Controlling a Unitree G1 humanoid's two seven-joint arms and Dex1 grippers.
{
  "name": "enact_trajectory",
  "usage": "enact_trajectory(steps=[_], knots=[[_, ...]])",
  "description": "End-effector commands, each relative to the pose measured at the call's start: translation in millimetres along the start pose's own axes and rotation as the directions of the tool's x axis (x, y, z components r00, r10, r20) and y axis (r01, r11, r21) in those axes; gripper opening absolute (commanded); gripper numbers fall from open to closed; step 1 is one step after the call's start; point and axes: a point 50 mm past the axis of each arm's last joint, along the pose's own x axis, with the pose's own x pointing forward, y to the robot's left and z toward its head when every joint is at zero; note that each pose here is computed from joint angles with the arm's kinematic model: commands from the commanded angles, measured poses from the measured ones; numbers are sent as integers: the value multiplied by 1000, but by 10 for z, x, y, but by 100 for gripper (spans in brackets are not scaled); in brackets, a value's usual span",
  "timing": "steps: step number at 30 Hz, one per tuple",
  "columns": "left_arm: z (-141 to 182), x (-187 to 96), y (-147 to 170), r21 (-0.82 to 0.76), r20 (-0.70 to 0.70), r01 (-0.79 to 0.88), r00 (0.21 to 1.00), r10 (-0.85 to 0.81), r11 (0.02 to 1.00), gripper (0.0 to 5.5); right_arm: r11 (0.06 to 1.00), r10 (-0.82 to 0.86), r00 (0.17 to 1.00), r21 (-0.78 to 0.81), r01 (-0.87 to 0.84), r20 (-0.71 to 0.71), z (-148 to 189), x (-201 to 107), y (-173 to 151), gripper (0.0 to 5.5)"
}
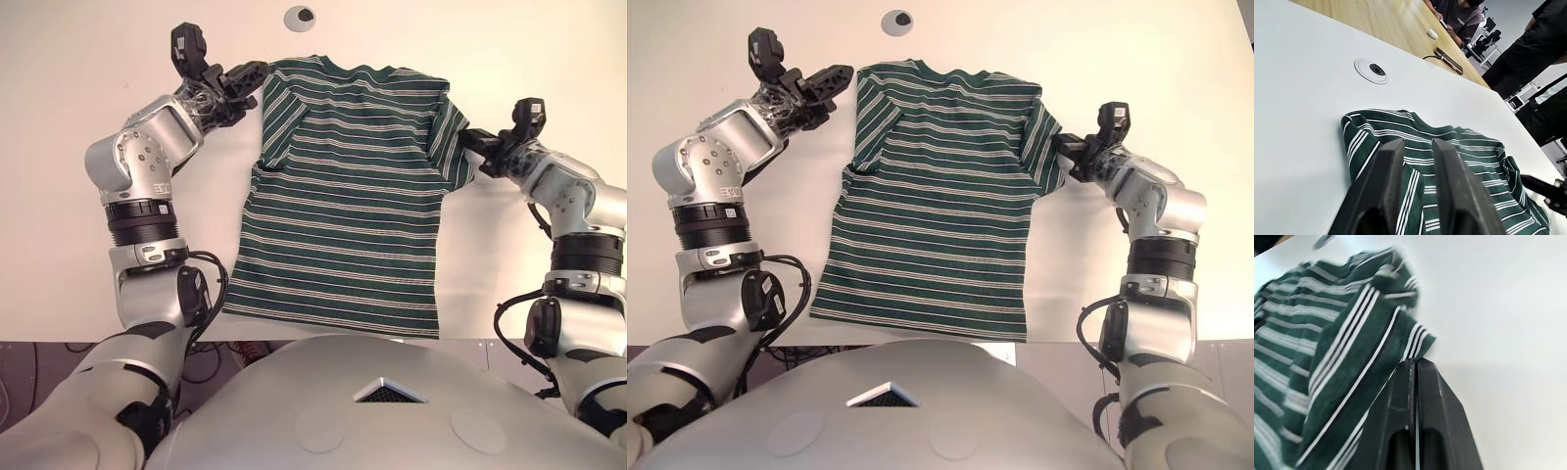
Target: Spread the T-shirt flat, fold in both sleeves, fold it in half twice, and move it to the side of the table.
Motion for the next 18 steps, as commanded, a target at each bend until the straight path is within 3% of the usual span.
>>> enact_trajectory(steps=[1, 11, 13, 18], knots=[[-25, -64, -14, 64, -10, 6, 1000, -5, 998, 100, 992, -103, 994, -64, 104, 22, 89, -88, -154, 5], [-59, -46, -21, 122, 3, -17, 1000, 17, 992, 100, 963, -212, 970, -144, 227, 115, 328, -106, -185, 5], [-66, -53, -13, 126, 2, -19, 1000, 18, 992, 100, 977, -152, 983, -136, 166, 102, 320, -77, -108, 5], [-63, -38, 1, 130, -1, -22, 1000, 23, 991, 100, 996, -9, 1000, -88, 11, 25, 171, -22, 29, 83]])
